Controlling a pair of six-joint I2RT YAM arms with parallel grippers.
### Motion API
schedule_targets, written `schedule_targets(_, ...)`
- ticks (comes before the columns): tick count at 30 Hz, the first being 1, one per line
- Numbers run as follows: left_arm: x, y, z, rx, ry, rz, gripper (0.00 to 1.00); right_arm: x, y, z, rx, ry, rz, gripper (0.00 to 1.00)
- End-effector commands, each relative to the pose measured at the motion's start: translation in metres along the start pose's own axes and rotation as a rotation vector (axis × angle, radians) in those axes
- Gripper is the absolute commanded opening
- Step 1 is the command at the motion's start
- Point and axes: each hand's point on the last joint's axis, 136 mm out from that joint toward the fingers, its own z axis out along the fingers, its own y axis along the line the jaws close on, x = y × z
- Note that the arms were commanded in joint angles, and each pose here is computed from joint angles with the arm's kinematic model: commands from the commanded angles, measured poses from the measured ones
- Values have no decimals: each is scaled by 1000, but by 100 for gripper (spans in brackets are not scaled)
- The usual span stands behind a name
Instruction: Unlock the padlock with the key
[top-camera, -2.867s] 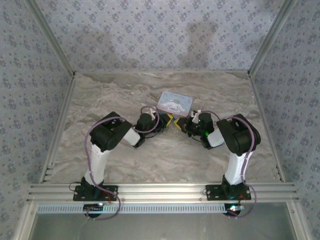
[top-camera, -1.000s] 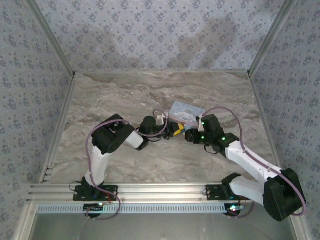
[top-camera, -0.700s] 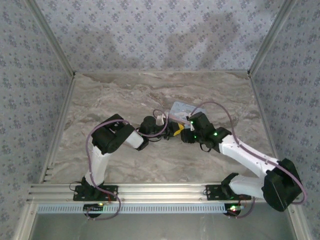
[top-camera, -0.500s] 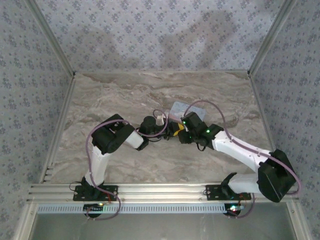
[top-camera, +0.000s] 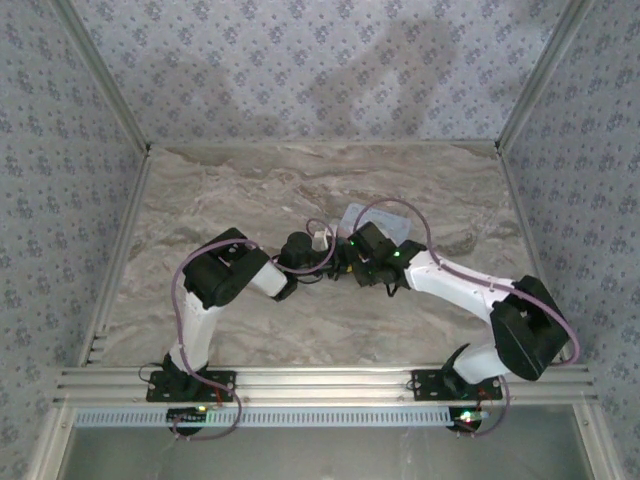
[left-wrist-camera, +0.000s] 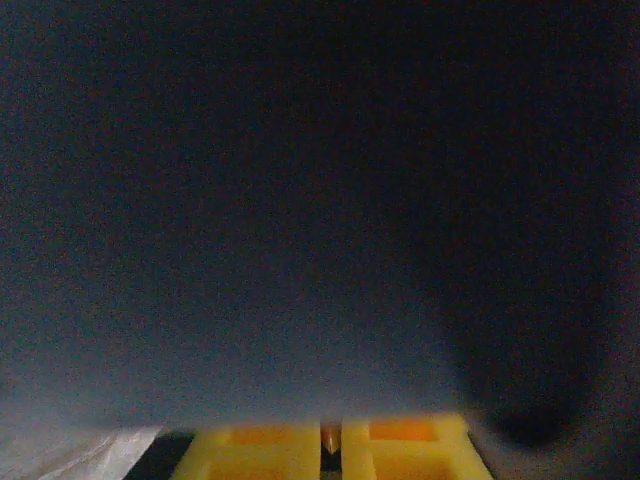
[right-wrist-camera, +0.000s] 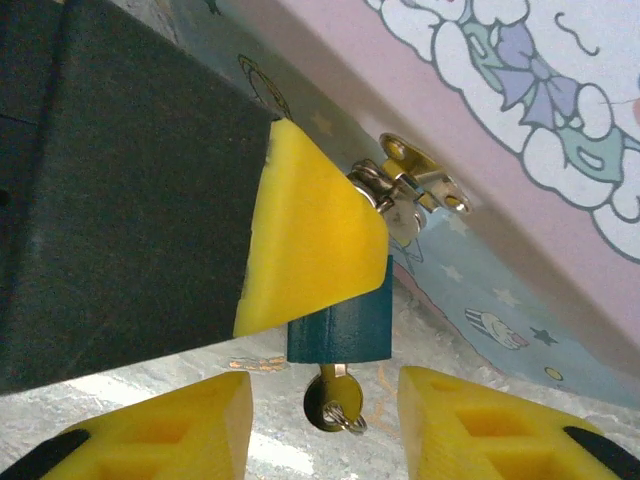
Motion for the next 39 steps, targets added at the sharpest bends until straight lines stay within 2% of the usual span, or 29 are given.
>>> schedule_targets(1, 0, -43, 3, 110, 22, 62, 0, -10, -1, -2, 28, -7, -23, 41)
schedule_targets(3, 0, -44, 3, 113, 24, 63, 0, -9, -2, 1, 45, -1, -33, 40)
schedule_targets(10, 1, -41, 3, 109, 26, 57, 0, -9, 2, 5, 37, 16, -55, 23)
schedule_targets(13, 1, -40, 3, 106, 24, 57, 0, -8, 5, 6, 22, 24, -64, 7)
schedule_targets(15, 0, -39, 2, 106, 20, 56, 0, -6, 6, 7, 17, 30, -62, 8)
schedule_targets(19, -1, -40, 2, 110, 17, 58, 0, -2, 7, 8, 13, 36, -63, 17)
schedule_targets(22, 0, -41, 2, 110, 20, 58, 0, 1, 8, 10, 5, 43, -61, 15)
schedule_targets(24, 0, -40, 2, 109, 18, 56, 0, 0, 6, 9, 18, 38, -54, 24)
schedule_targets(29, 0, -30, 0, 80, 14, 46, 2, -1, 7, 4, 9, 21, -49, 22)
schedule_targets(31, 1, -22, -2, 56, 12, 37, 5, 2, 7, 4, 9, 26, -39, 23)
schedule_targets(39, 5, 11, -12, -41, 3, 25, 5, 14, 13, -3, -74, -17, 63, 31)
